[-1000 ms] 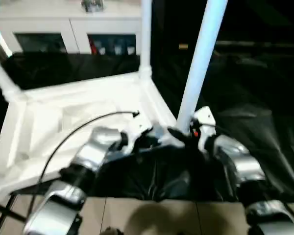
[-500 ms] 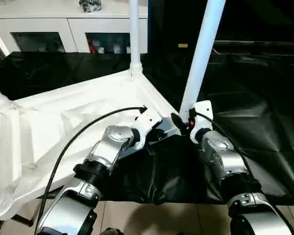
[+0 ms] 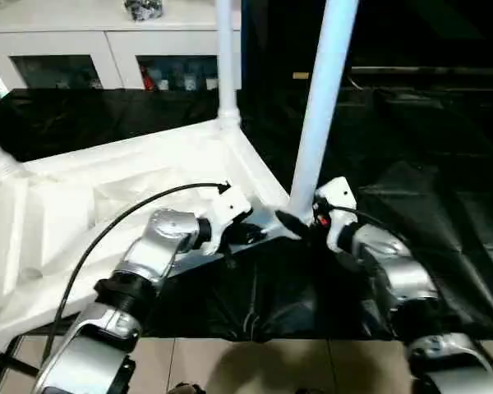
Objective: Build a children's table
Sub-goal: Rotate leg to tighten
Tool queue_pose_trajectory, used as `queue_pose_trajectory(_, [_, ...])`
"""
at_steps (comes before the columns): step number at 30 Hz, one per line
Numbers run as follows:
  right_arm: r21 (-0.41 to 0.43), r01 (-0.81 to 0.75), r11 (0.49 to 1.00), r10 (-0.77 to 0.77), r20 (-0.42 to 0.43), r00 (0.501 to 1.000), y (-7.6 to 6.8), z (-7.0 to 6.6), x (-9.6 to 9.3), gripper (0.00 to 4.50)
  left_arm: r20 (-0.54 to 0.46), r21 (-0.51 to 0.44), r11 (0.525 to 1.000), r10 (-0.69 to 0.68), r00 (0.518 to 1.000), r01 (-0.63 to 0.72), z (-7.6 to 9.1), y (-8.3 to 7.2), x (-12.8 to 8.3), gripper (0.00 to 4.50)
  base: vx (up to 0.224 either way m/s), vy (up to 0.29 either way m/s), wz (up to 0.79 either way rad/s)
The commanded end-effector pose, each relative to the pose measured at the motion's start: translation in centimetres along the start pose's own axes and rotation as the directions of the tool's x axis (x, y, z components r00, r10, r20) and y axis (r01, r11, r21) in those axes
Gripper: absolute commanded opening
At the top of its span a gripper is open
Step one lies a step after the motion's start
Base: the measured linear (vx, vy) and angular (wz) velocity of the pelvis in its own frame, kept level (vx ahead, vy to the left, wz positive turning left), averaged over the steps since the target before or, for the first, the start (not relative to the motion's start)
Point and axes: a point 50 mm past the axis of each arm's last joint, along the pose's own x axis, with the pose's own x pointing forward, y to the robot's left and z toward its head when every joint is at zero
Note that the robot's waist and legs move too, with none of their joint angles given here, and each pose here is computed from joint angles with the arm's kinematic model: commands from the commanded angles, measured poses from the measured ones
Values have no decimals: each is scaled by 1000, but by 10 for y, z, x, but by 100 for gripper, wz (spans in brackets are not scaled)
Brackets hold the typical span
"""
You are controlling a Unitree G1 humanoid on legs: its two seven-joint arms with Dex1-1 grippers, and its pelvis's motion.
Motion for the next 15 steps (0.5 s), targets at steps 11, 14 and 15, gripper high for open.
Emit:
queue_pose_trajectory(11, [-47, -341, 939, 337, -79, 938, 28, -2, -6, 319, 61, 93, 980, -184, 981, 178, 17, -13, -6, 0, 0, 0, 0])
queue_pose_trajectory(14, [-44, -364, 930, 359, -90, 929, 30, -2, -8, 293, 59, 92, 978, -194, 979, 188, 16, -14, -8, 0, 0, 0, 0])
queue_pose_trajectory(15, [-46, -370, 928, 365, -93, 926, 31, -2, -8, 293, 56, 90, 977, -198, 979, 192, 15, -14, -8, 0, 0, 0, 0])
